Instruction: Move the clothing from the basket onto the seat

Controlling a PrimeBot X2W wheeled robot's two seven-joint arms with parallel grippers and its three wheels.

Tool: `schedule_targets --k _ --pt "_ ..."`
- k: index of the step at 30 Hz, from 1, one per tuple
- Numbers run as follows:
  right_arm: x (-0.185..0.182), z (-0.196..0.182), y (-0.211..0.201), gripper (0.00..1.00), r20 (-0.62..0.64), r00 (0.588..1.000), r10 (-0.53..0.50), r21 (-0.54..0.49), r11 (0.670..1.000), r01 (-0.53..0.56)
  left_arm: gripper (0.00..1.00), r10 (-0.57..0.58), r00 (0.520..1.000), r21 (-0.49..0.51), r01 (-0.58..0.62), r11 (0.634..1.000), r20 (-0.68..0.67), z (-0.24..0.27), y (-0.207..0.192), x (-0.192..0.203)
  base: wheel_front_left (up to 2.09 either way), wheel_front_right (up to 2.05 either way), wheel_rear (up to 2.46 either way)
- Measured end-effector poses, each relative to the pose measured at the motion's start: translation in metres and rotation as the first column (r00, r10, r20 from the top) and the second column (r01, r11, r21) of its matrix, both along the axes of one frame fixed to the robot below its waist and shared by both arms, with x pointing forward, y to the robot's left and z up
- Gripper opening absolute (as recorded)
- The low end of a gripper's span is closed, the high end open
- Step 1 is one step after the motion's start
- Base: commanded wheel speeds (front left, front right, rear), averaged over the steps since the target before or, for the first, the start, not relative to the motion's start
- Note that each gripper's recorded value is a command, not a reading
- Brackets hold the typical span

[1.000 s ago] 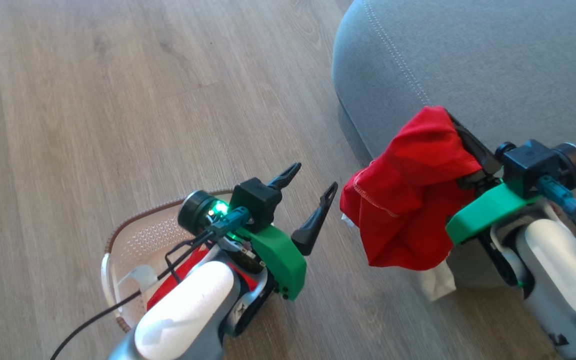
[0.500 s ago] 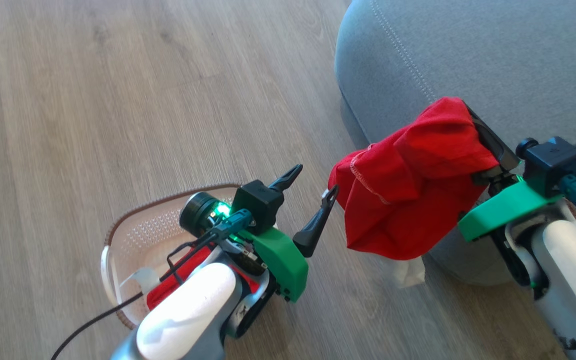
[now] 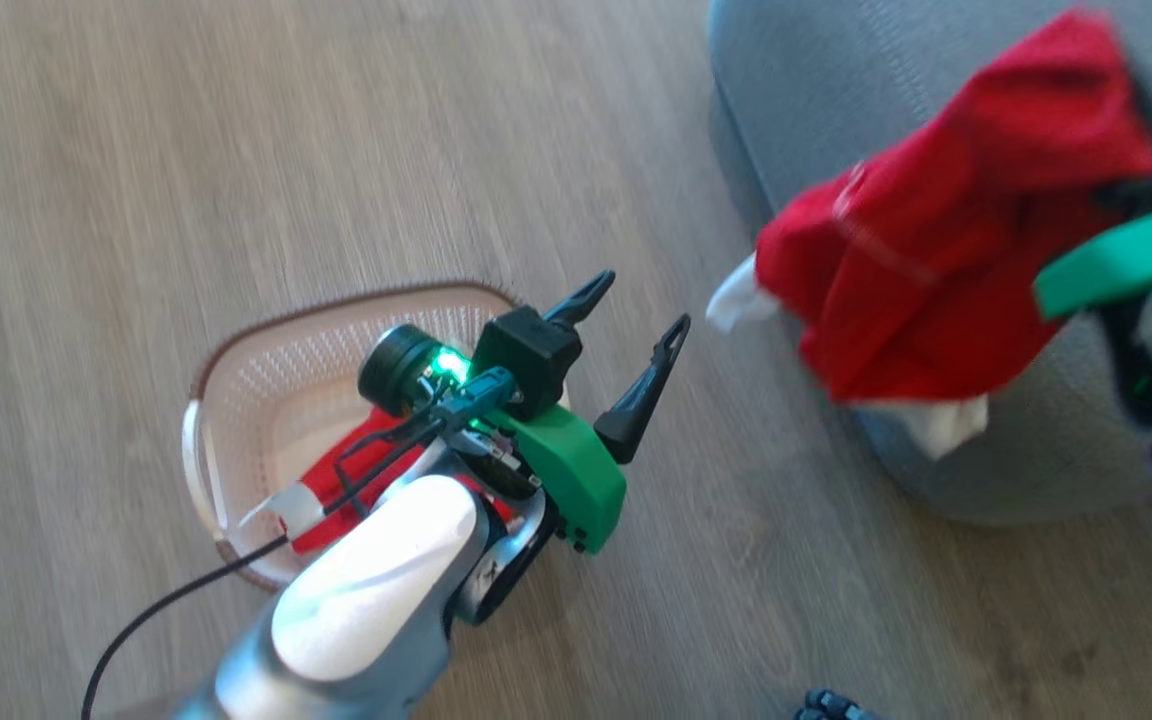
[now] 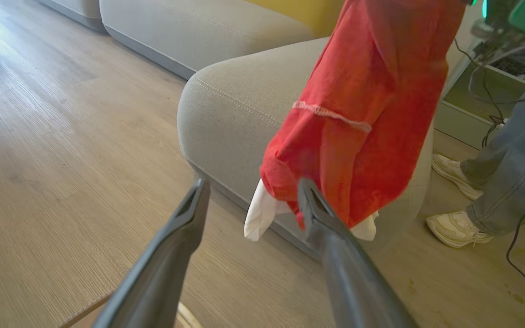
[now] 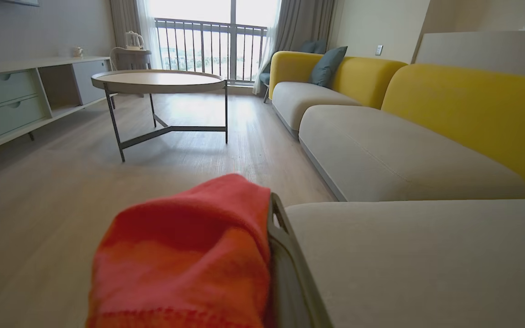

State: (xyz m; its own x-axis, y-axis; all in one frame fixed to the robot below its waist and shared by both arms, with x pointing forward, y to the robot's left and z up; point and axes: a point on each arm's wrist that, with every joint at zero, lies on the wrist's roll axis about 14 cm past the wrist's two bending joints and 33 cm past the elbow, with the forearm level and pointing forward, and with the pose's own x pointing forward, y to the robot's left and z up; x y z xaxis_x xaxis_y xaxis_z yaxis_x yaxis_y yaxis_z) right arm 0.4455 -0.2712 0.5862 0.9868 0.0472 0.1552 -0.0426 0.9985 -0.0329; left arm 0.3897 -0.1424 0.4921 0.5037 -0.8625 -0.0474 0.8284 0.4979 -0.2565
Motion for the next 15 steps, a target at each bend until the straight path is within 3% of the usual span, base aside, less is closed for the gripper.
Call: schedule_targets --k 8,15 --pt "0.07 0.019 -0.044 0.0 -0.004 0.996 -0.091 0.009 0.996 0.091 1.0 0.026 0.998 0.02 -0.025 0.999 -0.053 -0.033 0.006 0.027 0.0 0.0 0.0" --pt "0.133 0.088 -0.094 0.0 0.087 0.976 -0.198 0.038 0.98 0.195 1.0 0.07 0.993 0.031 -0.067 0.997 -0.098 -0.063 0.018 0.051 0.0 0.0 0.0"
